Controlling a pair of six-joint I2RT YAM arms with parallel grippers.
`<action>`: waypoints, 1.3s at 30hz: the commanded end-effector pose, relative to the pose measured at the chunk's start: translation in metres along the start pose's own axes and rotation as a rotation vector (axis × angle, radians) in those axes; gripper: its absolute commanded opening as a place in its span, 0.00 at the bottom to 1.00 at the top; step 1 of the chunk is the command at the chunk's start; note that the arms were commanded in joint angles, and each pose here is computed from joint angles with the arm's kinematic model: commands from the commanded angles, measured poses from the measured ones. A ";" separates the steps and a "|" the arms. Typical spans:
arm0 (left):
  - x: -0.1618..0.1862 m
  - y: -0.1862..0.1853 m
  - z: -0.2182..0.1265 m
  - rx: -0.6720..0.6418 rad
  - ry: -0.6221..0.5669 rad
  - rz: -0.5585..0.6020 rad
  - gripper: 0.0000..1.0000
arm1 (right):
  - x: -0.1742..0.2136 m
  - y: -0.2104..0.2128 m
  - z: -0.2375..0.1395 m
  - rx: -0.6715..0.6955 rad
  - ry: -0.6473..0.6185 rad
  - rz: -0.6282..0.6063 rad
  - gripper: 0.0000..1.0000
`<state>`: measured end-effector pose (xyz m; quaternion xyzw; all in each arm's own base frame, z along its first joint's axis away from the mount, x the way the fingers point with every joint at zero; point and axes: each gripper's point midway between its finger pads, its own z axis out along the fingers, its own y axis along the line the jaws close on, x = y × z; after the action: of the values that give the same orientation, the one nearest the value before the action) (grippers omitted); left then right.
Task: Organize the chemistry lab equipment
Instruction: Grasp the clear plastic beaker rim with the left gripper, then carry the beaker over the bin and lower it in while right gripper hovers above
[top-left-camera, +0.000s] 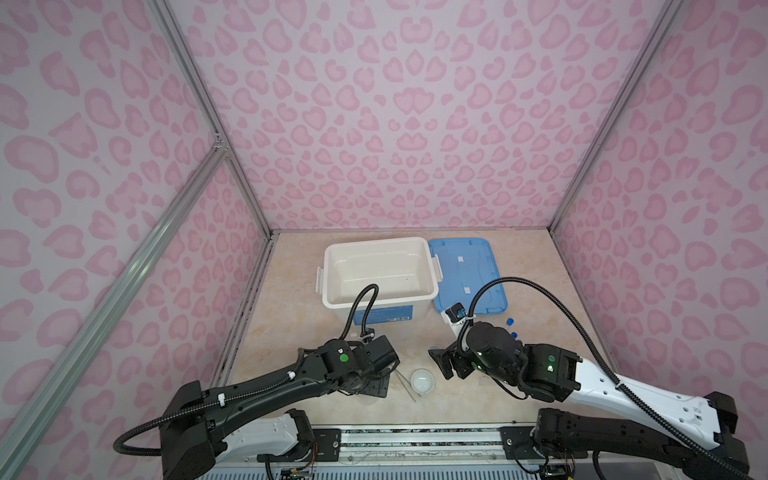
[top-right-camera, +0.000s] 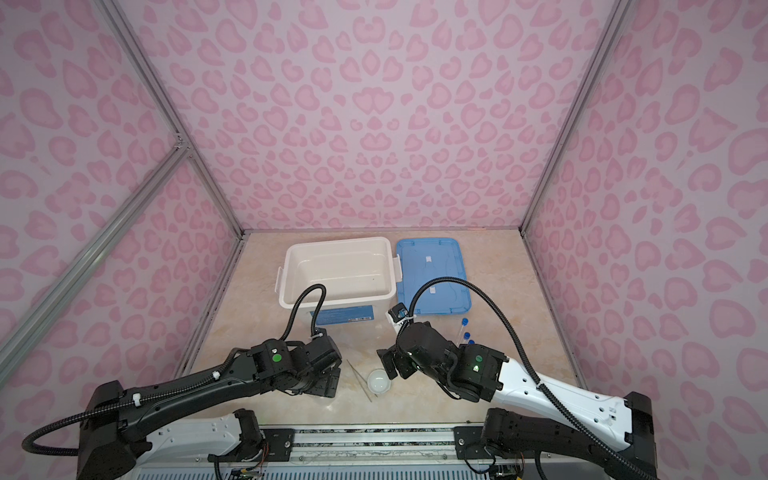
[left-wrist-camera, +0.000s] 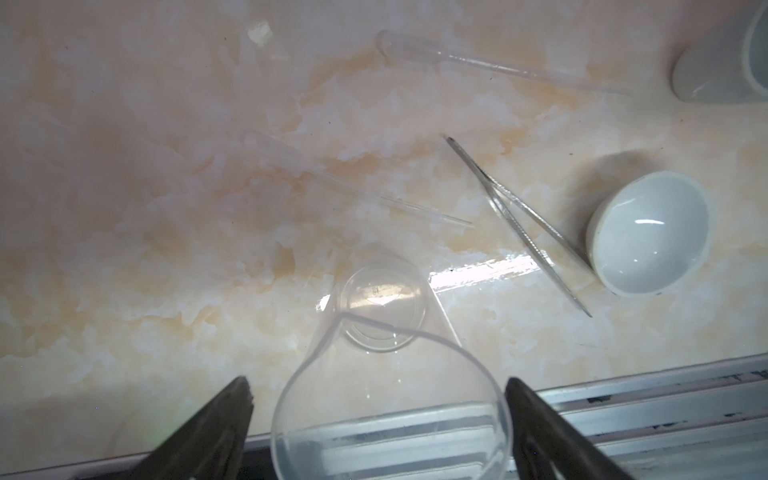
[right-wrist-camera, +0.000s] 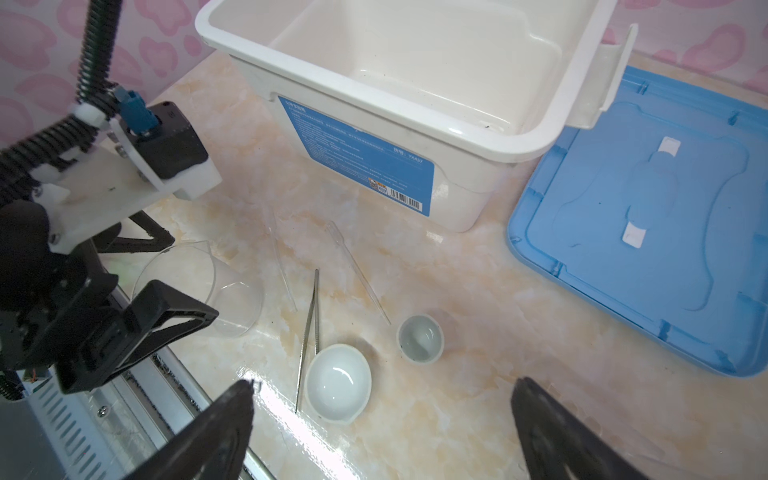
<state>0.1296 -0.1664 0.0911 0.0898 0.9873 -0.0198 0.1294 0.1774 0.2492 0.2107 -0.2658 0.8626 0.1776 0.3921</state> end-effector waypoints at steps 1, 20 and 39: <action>-0.003 -0.003 0.003 -0.002 -0.021 -0.016 0.91 | -0.001 0.001 0.003 0.000 -0.011 0.007 0.98; -0.016 0.001 -0.032 0.025 -0.081 -0.030 0.70 | -0.008 0.013 0.005 -0.046 -0.013 0.004 0.97; -0.201 0.044 -0.180 0.028 -0.385 -0.041 0.68 | -0.143 -0.017 -0.006 0.022 -0.224 0.150 0.96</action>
<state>0.2690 -0.1502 0.3152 0.0361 0.9462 -0.0673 0.3145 0.2520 0.2757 0.3156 -0.1797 0.8377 0.2200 0.4663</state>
